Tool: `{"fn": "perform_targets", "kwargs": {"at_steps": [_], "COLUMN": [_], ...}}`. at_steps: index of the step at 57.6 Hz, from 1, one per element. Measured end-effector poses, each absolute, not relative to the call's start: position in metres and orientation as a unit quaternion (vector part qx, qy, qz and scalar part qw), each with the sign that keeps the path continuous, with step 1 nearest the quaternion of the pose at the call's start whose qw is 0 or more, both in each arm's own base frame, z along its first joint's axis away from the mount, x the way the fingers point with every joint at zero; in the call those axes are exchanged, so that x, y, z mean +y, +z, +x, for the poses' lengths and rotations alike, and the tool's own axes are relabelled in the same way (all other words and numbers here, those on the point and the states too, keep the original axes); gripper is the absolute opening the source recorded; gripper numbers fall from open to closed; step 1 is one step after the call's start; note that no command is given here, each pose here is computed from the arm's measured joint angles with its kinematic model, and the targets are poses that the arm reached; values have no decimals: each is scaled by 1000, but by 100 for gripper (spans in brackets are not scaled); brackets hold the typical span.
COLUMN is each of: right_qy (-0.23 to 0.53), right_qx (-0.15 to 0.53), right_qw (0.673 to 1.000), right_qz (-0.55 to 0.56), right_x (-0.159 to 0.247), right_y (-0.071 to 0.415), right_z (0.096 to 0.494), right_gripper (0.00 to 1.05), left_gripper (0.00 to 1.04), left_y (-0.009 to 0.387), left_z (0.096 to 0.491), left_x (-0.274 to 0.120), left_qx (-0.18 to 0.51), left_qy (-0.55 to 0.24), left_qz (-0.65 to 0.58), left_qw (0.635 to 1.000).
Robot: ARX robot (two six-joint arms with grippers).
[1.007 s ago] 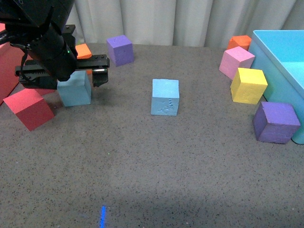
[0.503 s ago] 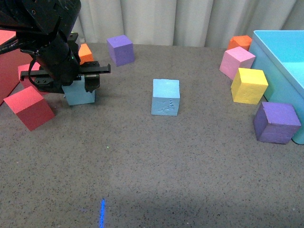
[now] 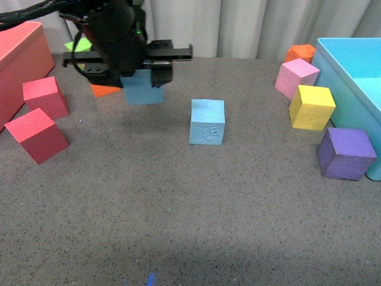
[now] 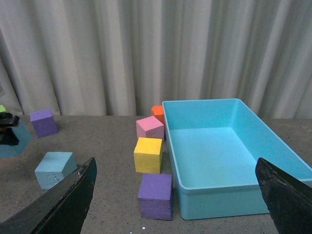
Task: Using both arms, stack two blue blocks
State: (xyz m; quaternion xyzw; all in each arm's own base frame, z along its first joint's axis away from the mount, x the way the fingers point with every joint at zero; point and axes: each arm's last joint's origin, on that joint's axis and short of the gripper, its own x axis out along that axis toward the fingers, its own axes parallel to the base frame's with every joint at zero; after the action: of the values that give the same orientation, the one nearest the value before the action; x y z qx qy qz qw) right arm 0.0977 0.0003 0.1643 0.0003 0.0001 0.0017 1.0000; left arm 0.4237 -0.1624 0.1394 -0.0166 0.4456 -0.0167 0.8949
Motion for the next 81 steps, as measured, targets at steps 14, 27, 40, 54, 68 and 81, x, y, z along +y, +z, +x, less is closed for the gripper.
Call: {"fn": "perform_targets", "kwargs": {"at_steps": [14, 27, 40, 54, 68, 81], "right_qy": [2, 2, 2, 2, 2, 2], "right_qx": [0, 0, 0, 0, 0, 0], "right_qw": [1000, 1000, 1000, 1000, 1000, 1000], "right_qz": [0, 0, 0, 0, 0, 0], "right_x": [0, 0, 0, 0, 0, 0], "right_y": [164, 164, 164, 164, 164, 164], "right_z": [98, 98, 98, 98, 98, 98], "right_gripper": [95, 95, 95, 95, 95, 95], "left_gripper": [48, 48, 48, 48, 85, 98], "left_y": [144, 135, 128, 127, 128, 157], "left_z": [412, 407, 409, 410, 407, 405], "left_x": [-217, -246, -256, -260, -264, -259], "left_qx": [446, 453, 457, 459, 465, 443], "left_qy": [-41, -41, -34, -32, -38, -45], "left_qz": [9, 23, 26, 24, 21, 2], "left_qw": [894, 890, 889, 888, 884, 895]}}
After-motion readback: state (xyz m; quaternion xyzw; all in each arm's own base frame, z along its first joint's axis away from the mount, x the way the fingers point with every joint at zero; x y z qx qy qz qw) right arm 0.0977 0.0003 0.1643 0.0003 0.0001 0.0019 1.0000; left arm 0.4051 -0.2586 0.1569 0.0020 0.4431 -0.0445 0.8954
